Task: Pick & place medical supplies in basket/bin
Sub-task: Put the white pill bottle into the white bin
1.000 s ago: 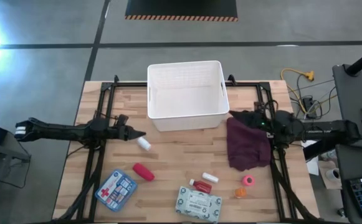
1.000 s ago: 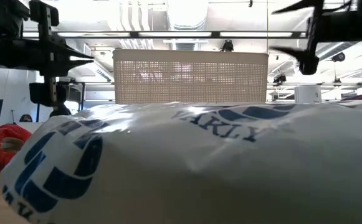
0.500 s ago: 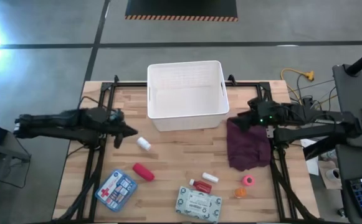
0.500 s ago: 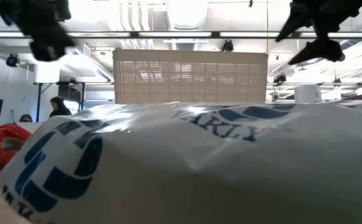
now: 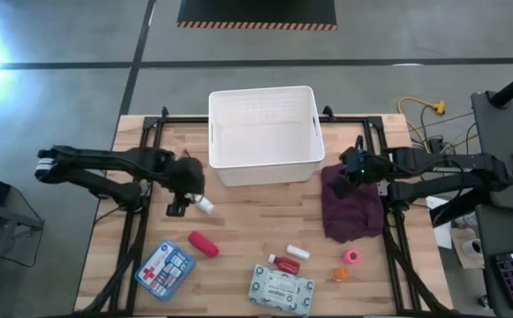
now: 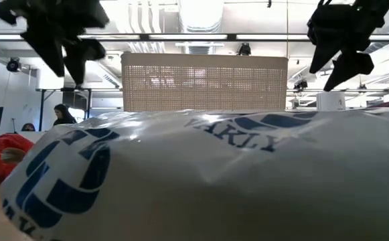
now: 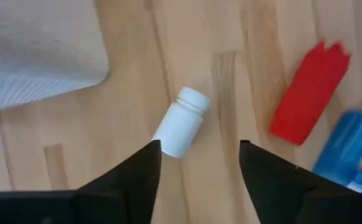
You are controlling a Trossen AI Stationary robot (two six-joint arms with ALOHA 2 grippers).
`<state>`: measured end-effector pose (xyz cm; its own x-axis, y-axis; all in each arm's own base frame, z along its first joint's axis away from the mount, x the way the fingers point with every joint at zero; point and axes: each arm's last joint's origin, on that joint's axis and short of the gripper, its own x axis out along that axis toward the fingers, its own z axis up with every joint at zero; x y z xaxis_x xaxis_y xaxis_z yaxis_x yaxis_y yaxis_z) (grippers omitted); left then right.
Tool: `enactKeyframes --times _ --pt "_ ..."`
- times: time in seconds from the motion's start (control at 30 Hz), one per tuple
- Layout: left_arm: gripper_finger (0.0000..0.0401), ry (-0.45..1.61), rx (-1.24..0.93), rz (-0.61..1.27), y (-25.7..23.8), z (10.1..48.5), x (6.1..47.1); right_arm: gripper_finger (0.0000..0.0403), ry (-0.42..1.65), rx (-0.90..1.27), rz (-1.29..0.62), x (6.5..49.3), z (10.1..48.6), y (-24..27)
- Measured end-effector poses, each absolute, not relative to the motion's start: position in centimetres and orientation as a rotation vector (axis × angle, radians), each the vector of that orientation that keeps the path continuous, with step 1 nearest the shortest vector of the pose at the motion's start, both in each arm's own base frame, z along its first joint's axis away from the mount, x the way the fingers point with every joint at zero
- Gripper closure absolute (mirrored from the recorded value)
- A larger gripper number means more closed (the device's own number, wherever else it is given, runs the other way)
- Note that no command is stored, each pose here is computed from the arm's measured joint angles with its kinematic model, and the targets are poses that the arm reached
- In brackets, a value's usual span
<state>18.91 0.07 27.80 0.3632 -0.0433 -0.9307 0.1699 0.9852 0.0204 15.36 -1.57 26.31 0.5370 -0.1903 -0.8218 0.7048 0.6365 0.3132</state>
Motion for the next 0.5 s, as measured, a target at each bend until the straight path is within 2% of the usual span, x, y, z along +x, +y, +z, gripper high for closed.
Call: enactKeyframes --times 0.1,0.27,0.5 --pt "0.0182 1.233 0.205 -0.216 -0.2 26.8 19.5 0.0049 0.858 0.679 -0.58 15.5 26.2 -1.5" --pt "0.0177 1.293 0.337 -0.35 -1.1 24.2 20.4 0.0049 0.888 0.653 -0.588 15.3 26.0 -1.5" --pt "0.0177 1.262 0.412 -0.297 -1.4 21.5 22.0 0.0049 0.938 0.615 -0.622 14.7 25.7 -1.6"
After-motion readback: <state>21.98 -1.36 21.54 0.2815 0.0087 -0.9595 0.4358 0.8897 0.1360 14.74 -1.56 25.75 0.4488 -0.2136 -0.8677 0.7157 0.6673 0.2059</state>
